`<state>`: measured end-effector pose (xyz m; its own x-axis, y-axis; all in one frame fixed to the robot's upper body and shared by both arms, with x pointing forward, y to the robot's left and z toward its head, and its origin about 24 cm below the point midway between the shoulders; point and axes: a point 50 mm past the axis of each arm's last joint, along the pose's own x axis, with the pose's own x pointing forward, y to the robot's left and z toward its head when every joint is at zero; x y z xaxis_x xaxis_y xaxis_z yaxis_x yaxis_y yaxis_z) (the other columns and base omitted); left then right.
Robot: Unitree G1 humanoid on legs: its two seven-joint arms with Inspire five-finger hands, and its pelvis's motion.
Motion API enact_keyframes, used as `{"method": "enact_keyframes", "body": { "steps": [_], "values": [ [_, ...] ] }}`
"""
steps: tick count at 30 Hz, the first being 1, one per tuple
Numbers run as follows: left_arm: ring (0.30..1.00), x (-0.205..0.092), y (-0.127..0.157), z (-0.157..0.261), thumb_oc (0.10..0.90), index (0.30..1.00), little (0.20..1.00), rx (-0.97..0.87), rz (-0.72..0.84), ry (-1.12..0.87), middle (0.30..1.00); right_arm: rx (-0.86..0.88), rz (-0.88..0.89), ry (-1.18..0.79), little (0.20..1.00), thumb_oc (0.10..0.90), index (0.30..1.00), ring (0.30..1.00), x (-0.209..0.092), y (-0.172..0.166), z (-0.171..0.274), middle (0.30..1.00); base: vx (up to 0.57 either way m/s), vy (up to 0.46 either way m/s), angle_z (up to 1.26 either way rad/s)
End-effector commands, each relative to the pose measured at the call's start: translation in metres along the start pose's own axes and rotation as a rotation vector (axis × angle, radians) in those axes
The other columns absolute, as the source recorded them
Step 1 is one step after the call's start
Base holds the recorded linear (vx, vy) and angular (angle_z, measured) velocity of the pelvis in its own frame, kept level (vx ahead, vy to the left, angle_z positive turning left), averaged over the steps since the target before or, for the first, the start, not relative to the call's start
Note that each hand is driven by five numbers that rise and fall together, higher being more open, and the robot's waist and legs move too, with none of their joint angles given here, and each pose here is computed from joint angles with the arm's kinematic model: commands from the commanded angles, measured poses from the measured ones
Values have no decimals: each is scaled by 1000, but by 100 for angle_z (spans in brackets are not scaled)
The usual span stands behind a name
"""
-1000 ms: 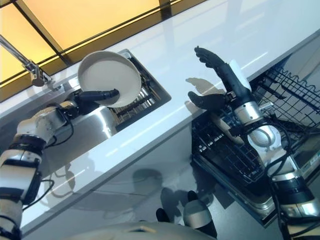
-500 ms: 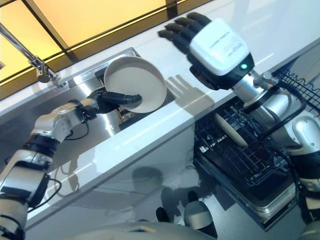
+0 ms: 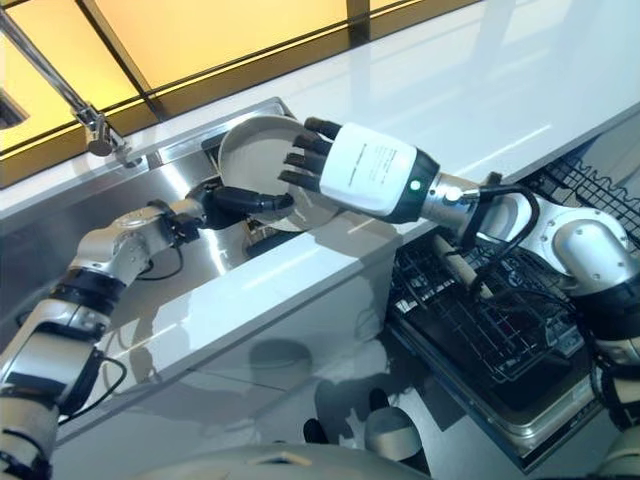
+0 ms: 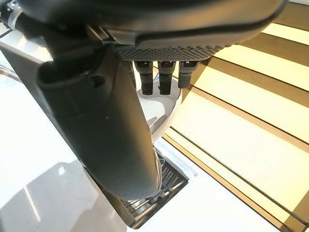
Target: Pick up plates and place into dishwasher.
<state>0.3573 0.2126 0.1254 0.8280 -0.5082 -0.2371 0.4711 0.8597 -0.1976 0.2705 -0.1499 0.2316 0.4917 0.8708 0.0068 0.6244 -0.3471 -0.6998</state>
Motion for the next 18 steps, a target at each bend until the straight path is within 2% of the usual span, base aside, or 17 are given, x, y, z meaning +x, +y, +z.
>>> {"method": "enact_keyframes", "body": {
  "steps": [1, 9, 18],
  "values": [
    [300, 3, -28, 59, 100, 300, 200, 87, -164, -200, 300, 14, -16, 57, 900, 800, 900, 900, 1, 1, -15, 900, 0, 0, 0],
    [300, 1, -37, 71, 100, 300, 200, 104, -208, -245, 300, 16, 22, 71, 900, 800, 900, 900, -8, 15, -16, 900, -17, -4, 0],
    [300, 2, -62, 76, 100, 300, 200, 135, -314, -269, 300, -3, 17, 67, 900, 800, 900, 900, -10, 21, -17, 900, -14, 0, 0]
  ]
}}
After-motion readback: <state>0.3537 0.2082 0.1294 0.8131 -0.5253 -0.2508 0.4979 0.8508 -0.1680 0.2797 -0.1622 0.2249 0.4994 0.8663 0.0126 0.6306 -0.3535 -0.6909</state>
